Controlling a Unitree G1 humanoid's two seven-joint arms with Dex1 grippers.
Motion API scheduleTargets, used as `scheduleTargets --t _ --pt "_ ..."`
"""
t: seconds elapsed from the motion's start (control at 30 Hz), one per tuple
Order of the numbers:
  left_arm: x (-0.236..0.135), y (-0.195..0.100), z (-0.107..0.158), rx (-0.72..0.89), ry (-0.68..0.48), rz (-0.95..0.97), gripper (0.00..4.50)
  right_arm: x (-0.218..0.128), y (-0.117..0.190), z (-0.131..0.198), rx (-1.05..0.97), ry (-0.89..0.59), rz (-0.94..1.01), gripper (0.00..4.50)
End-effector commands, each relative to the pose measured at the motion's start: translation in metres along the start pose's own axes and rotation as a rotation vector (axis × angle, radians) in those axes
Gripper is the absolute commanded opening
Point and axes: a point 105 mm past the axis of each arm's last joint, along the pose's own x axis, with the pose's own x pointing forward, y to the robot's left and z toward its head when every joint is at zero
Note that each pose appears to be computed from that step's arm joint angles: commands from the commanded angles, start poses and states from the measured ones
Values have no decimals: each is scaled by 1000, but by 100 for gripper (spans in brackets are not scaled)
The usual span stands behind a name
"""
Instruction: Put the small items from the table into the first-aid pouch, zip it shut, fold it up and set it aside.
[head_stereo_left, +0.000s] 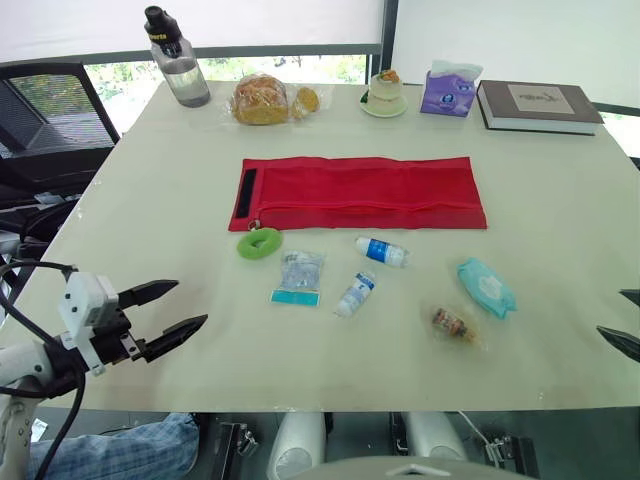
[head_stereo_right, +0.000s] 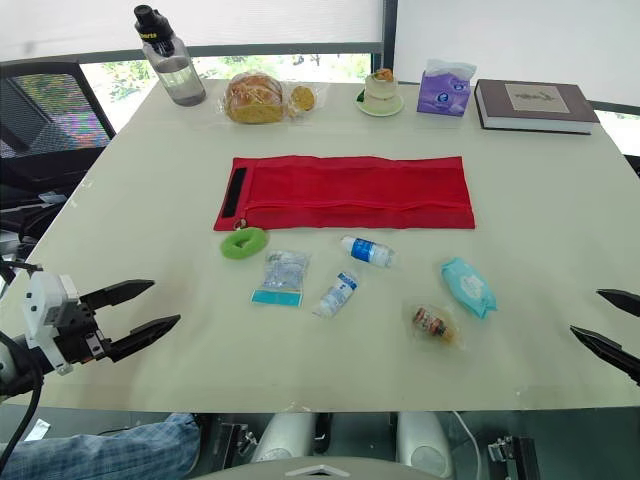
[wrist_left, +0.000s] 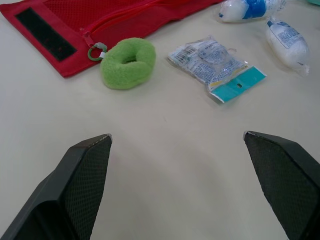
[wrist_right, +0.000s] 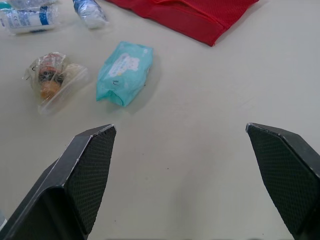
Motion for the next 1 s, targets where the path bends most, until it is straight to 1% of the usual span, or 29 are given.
scheduleTargets --t 0.03,0.43,0.7,0.8,0.9,1.0 --pt "-3 1 4 23 -10 3 450 -5 -2 13 -35 -33 -24 445" --pt "-6 -2 -3 -3 0 8 450 -2 3 11 -20 -21 -12 445" --pt "-3 0 -1 -25 -13 19 450 2 7 12 -7 -39 0 445" --pt "3 0 2 -47 -31 12 450 13 13 23 -4 -80 23 445" --pt "30 -12 7 -113 -85 -11 450 41 39 38 17 -128 141 445" --pt "51 -22 8 -219 -81 -50 450 68 63 67 18 -219 227 445"
